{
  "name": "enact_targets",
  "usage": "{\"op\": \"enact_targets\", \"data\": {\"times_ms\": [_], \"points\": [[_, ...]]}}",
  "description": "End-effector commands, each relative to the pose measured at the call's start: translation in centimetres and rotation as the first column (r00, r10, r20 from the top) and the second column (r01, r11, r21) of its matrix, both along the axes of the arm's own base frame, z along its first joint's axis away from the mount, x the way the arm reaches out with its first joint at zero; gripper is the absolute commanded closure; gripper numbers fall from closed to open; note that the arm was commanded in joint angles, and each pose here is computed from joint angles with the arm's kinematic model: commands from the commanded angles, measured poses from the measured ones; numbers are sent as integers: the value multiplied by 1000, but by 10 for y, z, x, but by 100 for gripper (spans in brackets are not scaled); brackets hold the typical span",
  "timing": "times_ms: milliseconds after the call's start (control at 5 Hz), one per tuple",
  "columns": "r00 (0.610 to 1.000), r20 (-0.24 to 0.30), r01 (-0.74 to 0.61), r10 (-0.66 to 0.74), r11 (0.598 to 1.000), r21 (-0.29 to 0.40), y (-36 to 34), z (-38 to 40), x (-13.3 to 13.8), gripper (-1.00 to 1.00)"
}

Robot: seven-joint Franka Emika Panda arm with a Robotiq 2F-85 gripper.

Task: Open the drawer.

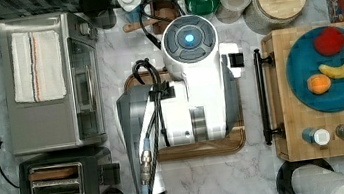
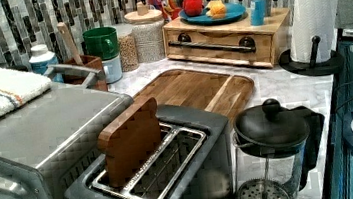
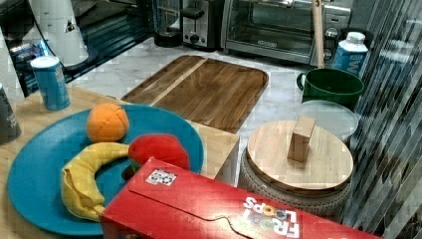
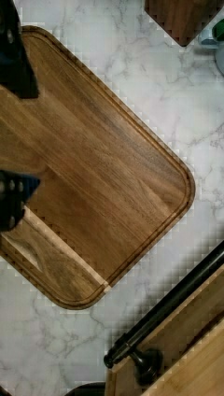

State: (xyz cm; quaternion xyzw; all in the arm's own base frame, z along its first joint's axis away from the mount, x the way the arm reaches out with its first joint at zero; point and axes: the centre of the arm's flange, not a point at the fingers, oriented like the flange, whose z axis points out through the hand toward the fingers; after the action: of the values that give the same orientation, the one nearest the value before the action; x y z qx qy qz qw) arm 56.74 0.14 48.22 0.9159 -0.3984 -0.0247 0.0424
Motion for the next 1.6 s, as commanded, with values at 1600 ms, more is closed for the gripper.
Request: {"op": "enact_targets", "data": {"times_ms": [1600], "points": [[876, -38, -482, 481, 871, -92, -122, -65, -44, -100]]}}
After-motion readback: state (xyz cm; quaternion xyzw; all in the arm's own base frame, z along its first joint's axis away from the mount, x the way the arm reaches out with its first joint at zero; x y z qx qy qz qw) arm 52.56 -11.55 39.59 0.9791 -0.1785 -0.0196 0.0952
